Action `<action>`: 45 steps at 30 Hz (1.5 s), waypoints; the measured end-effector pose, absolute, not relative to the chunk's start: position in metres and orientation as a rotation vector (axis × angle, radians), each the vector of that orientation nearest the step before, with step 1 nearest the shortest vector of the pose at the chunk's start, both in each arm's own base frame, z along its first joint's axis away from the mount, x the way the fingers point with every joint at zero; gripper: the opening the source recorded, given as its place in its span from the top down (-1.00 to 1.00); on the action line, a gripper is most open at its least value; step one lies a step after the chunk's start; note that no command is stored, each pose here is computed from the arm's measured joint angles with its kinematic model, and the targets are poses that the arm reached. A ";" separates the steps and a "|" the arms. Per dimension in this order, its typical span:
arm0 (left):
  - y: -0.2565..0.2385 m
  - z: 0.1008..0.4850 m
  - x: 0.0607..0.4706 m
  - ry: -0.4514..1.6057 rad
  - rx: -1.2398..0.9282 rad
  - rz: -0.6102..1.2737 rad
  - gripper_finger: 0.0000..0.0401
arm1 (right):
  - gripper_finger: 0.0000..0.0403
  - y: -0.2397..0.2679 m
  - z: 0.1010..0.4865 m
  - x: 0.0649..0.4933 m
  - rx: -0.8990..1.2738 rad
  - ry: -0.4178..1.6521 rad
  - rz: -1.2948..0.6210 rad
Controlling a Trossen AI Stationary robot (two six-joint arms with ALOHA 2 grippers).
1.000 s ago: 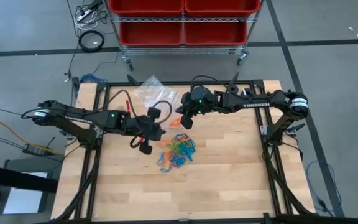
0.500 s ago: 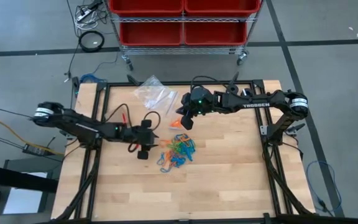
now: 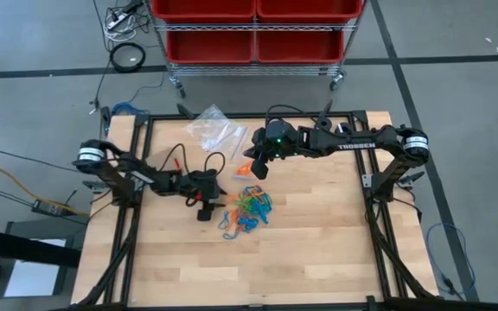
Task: Sort rubber bands
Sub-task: Put the orange rubber band into the transparent zip bag
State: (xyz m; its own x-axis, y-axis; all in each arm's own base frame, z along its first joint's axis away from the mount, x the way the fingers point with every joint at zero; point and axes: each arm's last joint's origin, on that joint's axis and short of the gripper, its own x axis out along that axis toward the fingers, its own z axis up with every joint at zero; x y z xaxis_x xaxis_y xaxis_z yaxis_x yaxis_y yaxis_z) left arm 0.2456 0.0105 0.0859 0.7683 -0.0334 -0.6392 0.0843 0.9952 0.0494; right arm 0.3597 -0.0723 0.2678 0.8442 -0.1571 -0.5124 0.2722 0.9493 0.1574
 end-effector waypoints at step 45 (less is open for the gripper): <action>-0.022 0.316 0.239 0.464 0.442 -0.079 1.00 | 1.00 -0.073 0.268 0.360 0.231 0.516 -0.249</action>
State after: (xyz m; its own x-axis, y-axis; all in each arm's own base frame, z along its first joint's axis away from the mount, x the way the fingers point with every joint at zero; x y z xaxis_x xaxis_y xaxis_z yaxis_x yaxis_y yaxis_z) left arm 0.2386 -0.0225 0.3163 0.8929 0.0254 -0.4494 0.1729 0.9025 0.3945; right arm 0.3597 -0.0728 0.2678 0.8409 -0.1760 -0.5118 0.2914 0.9441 0.1541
